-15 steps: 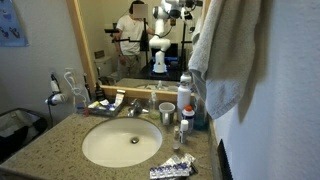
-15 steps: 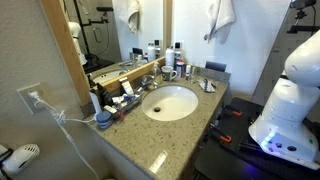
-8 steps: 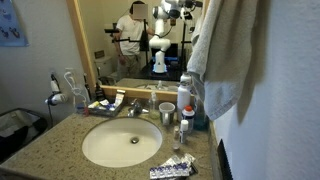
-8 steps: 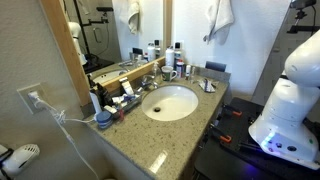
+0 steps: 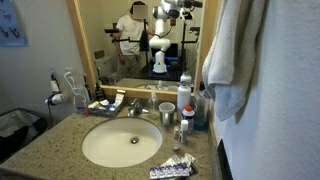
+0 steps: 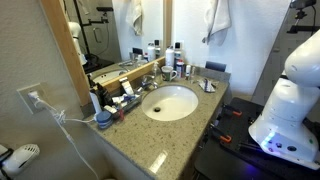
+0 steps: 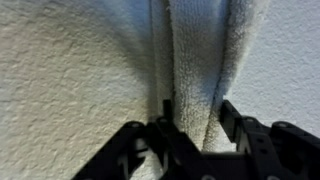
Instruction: Unhang the towel, wipe the base top and hang it back
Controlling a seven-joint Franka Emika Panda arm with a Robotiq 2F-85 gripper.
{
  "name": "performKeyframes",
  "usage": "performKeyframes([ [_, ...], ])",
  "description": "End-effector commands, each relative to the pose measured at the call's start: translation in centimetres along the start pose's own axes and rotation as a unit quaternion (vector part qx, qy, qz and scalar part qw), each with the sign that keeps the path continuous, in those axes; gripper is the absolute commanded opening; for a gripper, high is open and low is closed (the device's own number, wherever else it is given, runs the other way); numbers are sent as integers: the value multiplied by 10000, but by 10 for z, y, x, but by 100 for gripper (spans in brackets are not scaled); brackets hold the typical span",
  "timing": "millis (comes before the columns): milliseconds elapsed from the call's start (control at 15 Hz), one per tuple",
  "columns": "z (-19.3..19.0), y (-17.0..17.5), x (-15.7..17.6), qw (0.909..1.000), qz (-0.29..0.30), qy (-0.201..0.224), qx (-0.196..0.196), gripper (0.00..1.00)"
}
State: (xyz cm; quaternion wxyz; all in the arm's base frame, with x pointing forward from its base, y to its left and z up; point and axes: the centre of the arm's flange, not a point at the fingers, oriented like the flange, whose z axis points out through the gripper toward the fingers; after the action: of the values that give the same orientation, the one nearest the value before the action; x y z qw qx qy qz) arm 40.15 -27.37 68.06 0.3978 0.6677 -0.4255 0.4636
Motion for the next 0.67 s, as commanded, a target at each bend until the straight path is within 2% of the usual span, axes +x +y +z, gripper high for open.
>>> performKeyframes([
  [0,-3,-2,3,9999,63,4,99,84],
  [133,-4,-2,2,9999,76,-12,114,99],
  [600,-36,-4,0,9999,111,-50,84,100],
])
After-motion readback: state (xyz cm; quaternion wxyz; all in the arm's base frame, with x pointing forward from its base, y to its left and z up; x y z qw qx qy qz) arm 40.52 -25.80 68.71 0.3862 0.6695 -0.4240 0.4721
